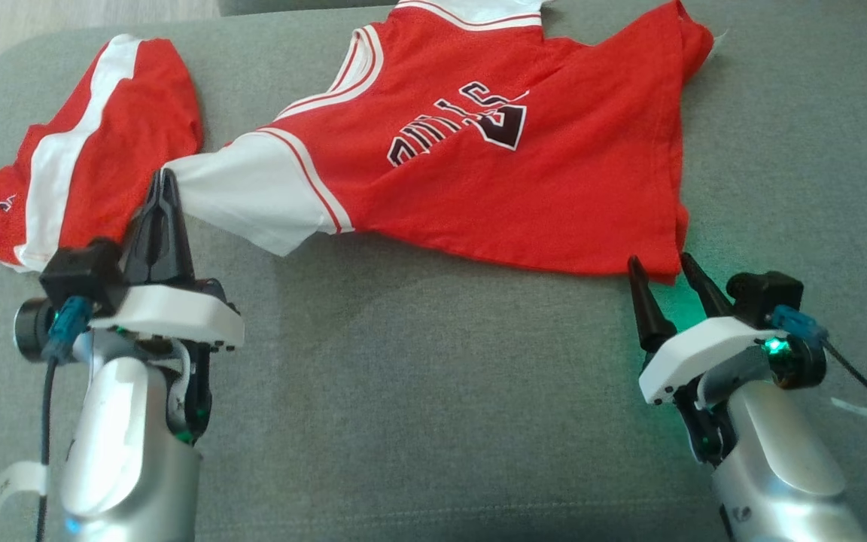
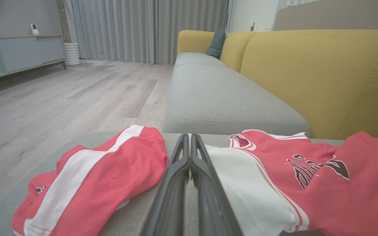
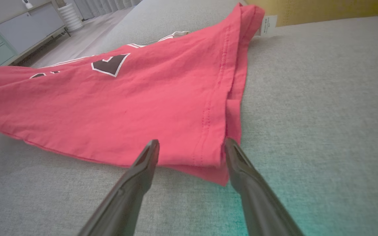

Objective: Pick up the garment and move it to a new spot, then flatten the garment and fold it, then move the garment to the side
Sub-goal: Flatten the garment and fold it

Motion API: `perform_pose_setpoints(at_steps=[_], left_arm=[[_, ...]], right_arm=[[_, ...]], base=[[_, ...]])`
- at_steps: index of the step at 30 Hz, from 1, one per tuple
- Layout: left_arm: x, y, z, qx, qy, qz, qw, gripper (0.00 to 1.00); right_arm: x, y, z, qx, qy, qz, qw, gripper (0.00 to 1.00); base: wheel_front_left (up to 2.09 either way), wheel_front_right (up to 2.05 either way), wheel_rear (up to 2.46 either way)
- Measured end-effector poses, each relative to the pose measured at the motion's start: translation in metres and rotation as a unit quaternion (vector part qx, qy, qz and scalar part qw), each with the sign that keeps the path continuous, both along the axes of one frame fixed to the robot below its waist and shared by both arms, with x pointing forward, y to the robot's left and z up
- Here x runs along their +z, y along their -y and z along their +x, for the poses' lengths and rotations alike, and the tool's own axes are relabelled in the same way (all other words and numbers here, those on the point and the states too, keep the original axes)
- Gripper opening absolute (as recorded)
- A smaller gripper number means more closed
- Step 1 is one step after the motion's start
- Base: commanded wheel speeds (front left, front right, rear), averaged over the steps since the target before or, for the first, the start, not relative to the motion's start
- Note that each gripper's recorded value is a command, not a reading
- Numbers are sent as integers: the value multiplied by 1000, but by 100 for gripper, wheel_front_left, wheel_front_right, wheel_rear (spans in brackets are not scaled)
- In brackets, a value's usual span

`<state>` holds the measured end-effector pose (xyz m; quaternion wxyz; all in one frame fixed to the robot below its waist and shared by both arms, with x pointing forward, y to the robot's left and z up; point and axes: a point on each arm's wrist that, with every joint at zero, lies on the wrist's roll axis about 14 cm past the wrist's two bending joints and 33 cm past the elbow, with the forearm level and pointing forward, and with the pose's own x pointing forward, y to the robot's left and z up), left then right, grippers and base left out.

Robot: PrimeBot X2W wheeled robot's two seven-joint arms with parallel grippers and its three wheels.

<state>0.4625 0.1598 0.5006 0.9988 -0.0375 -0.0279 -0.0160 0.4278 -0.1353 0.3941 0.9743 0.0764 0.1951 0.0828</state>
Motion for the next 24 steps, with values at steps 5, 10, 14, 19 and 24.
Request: perform_pose_setpoints(at_steps=[5, 10, 14, 19, 24], left_arm=[[-2, -2, -1, 3, -3, 0, 1000, 0], [-4, -2, -1, 3, -5, -1, 1000, 0], [-6, -1, 0, -1, -8, -1, 1000, 0], [-8, 1, 1, -3, -10, -2, 1000, 0], [-9, 3, 2, -5, -11, -2, 1000, 0]], right_arm=[[-8, -2, 2, 10, -11, -16, 1000, 100], [-13, -2, 3, 11, -22, -18, 1000, 100], [-17, 2, 5, 8, -28, -28, 999, 100], [-21, 3, 4, 8, -34, -29, 999, 100], [-21, -6, 3, 22, -37, -24, 999, 36]], base=[[0, 0, 0], [0, 0, 0], [0, 0, 0], [0, 0, 0], [0, 0, 0]])
